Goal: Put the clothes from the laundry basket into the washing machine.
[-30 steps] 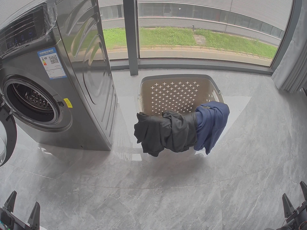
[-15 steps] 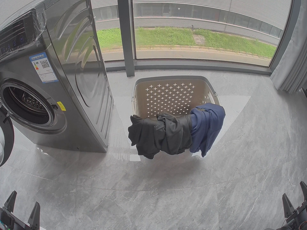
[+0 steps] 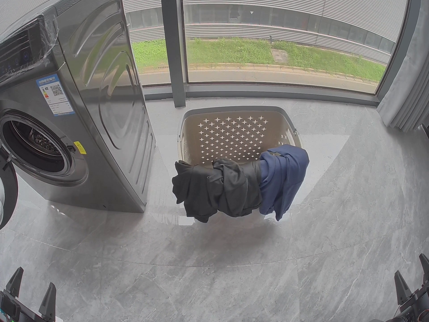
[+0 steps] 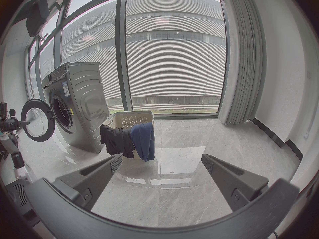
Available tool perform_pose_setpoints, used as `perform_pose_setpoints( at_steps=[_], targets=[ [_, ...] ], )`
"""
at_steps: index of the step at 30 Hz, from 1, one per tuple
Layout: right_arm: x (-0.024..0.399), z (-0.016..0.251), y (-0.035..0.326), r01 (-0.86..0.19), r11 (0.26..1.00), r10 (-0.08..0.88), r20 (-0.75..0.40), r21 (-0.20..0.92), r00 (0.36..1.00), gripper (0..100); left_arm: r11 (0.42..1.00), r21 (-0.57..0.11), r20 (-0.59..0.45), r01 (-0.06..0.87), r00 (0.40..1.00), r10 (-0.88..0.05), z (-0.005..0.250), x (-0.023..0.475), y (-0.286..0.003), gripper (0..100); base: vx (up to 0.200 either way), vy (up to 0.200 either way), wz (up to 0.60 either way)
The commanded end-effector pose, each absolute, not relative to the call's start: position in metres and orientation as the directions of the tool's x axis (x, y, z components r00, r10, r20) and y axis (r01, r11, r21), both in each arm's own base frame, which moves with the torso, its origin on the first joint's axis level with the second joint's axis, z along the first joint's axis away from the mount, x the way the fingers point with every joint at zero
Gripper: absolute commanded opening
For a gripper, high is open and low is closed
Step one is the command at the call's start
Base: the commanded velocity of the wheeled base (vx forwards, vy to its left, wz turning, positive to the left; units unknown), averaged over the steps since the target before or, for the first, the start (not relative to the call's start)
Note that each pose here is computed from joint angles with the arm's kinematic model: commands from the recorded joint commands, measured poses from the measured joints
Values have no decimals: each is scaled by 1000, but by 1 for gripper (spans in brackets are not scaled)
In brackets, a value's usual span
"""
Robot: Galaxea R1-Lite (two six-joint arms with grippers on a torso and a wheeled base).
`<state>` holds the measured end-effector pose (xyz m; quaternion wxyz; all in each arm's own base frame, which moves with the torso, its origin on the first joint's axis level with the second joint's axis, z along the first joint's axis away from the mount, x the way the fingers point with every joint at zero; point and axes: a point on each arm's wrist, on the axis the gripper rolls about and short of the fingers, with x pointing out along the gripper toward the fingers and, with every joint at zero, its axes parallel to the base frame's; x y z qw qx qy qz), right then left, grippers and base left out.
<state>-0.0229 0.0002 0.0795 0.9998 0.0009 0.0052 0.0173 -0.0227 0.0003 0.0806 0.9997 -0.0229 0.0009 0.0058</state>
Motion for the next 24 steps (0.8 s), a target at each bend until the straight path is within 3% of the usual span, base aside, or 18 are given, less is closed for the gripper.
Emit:
perform_pose_setpoints(
  at_steps=[1,10,24],
  targets=[
    [-23,76,0,-35,999,35,-11,2,999,100,999,-46,-5,-12,1000,12,76,-23,0,100,0,0,0],
    [-23,76,0,-35,999,35,-11,2,999,100,999,-44,-5,-12,1000,12,76,-23,0,100,0,0,0],
    [-23,76,0,-35,999,35,-11,2,999,100,999,-44,-5,-12,1000,12,76,-23,0,100,200,0,0]
  ],
)
